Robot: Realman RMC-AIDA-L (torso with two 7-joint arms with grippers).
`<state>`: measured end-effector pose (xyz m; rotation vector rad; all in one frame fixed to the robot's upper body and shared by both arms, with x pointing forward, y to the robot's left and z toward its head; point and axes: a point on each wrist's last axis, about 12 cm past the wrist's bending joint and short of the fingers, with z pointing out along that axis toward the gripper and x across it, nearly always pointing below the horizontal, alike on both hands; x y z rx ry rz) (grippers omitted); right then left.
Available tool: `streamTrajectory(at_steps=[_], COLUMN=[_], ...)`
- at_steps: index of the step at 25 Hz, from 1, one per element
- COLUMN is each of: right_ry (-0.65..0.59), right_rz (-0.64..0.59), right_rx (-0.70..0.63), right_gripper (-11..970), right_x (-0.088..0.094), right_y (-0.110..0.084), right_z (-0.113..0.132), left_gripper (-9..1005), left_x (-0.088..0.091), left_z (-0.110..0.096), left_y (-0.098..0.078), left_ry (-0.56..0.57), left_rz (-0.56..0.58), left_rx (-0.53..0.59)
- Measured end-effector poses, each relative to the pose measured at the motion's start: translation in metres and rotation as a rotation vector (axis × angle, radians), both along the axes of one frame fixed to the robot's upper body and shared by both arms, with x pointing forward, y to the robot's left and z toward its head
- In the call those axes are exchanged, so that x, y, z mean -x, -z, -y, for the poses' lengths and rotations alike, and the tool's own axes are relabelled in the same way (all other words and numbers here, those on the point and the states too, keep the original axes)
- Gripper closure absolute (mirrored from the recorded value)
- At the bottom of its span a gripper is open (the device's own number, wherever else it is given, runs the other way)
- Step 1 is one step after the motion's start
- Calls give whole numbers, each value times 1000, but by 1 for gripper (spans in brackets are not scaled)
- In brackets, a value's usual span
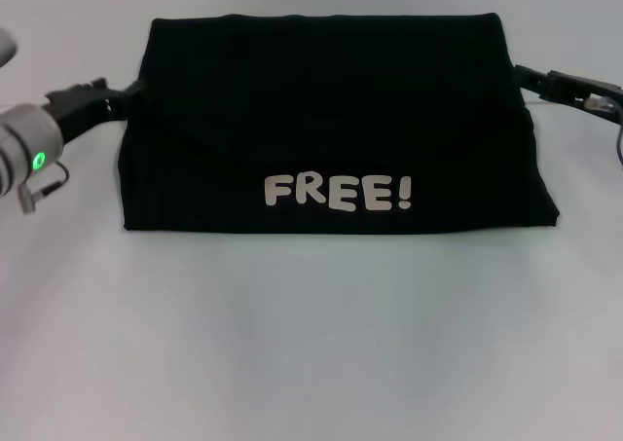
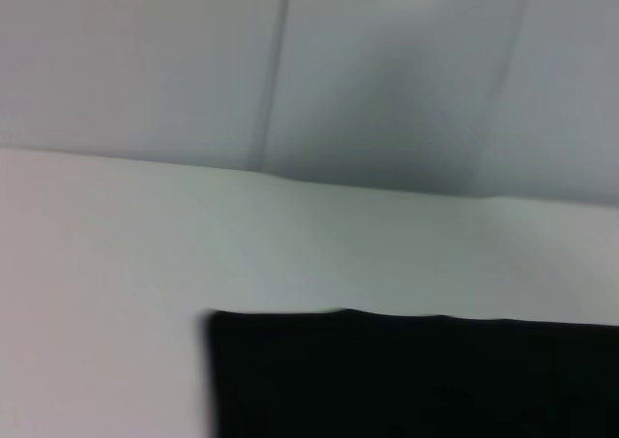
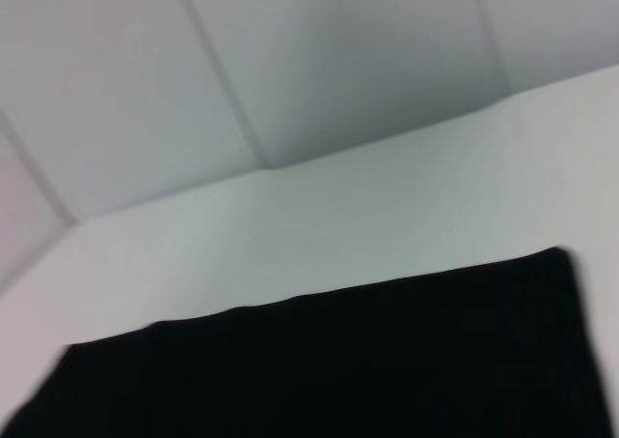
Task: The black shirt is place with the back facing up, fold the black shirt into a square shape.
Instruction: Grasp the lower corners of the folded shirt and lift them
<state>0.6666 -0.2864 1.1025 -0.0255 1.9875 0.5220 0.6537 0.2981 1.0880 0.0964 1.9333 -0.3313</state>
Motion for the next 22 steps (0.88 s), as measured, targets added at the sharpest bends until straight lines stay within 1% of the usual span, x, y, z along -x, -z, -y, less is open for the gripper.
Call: streamTrajectory(at_steps=[1, 3, 5, 7, 11, 15, 18, 21, 22], right_ry=[-19, -59, -84, -94, -96, -110, -148, -160, -157], right_rz=[4, 6, 2, -8, -31, -41, -46, -56, -61], right_rx=[-23, -73, -108, -129, -143, -147, -158, -184, -193], right_gripper=[331, 329, 326, 324, 319, 314, 310, 306, 305], right_x=[5, 19, 30, 41, 56, 62, 67, 68, 68], right_y=[1, 5, 10, 15, 26, 29, 29, 27, 27], right_z=[3, 11, 17, 24, 34, 36, 35, 36, 37], left_gripper=[387, 392, 395, 394, 392, 384, 293, 202, 192], left_x=[8, 24, 39, 57, 78, 87, 90, 86, 84], left_z=[-2, -5, -8, -12, -20, -26, -30, -31, -30], left_y=[0, 0, -3, -5, -3, 5, 13, 22, 25], left_ry=[38, 111, 185, 254, 314, 301, 268, 210, 196], left_rz=[-3, -4, 6, 14, -25, -63, -106, -163, -185], left_rx=[46, 101, 129, 130, 72, 54, 44, 16, 9])
